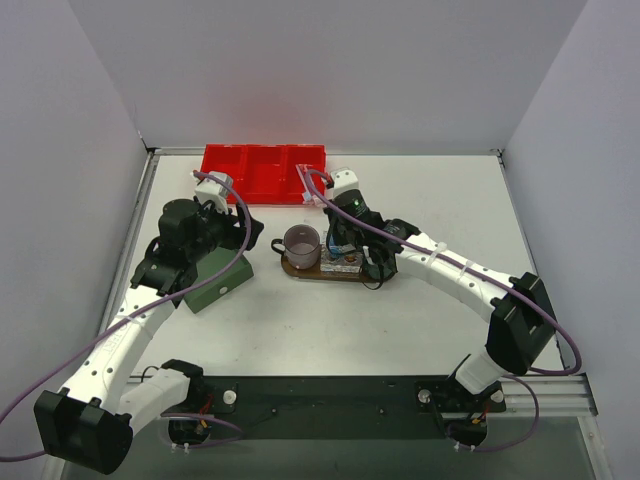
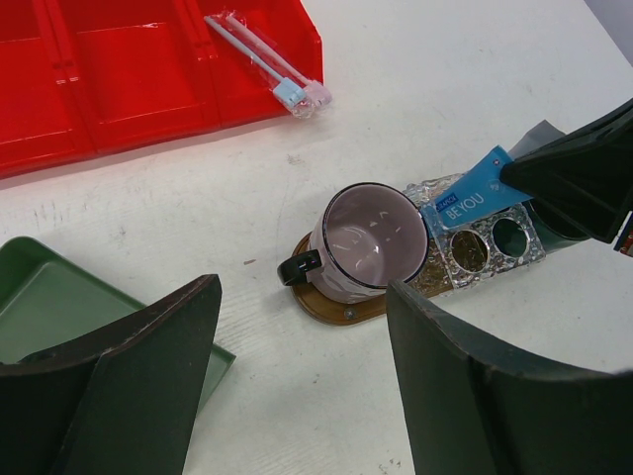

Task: Prepare toiletry sets of a toothbrush and toothpaste on the tray

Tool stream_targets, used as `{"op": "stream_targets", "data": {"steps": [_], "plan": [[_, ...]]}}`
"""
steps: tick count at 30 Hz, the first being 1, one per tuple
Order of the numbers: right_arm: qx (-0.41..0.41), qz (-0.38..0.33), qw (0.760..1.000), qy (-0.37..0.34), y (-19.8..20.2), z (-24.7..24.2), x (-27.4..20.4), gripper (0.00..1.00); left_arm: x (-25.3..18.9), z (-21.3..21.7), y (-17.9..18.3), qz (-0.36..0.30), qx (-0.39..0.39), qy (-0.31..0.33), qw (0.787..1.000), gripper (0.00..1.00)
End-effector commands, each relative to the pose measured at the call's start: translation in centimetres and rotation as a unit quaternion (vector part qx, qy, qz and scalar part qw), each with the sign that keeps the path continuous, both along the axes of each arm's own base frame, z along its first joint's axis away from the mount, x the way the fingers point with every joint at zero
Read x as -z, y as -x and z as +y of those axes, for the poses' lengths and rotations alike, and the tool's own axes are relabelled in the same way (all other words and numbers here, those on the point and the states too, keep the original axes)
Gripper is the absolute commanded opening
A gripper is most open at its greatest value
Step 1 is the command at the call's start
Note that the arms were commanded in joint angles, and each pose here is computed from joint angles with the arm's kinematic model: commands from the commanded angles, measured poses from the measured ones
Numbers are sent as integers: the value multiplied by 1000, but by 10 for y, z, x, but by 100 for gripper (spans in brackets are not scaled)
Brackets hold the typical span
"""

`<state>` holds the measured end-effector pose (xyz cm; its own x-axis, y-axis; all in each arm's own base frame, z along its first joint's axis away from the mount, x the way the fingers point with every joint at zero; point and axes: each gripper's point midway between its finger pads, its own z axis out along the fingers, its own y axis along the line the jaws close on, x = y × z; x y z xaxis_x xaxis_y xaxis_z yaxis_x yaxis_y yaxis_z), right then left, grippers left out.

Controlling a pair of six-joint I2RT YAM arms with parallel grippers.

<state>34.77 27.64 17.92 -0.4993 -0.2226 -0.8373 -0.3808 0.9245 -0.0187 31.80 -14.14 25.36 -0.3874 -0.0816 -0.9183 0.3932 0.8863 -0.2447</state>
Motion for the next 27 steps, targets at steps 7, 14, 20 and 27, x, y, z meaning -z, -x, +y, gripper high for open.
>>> {"op": "stream_targets", "data": {"steps": [7,14,20,27], "plan": [[6,-15,1000,-19,-8,4,-9,9,-12,-1,-4,-23,6,2,1000,78],[4,-14,1000,-21,-8,6,-11,22,-13,-1,-4,-23,7,3,1000,78],[-5,-19,999,-26,-7,9,-20,29,-13,-1,-4,-24,7,3,1000,78],[-15,-29,999,-29,-3,11,-34,36,-13,-1,-4,-23,7,3,1000,78]]}}
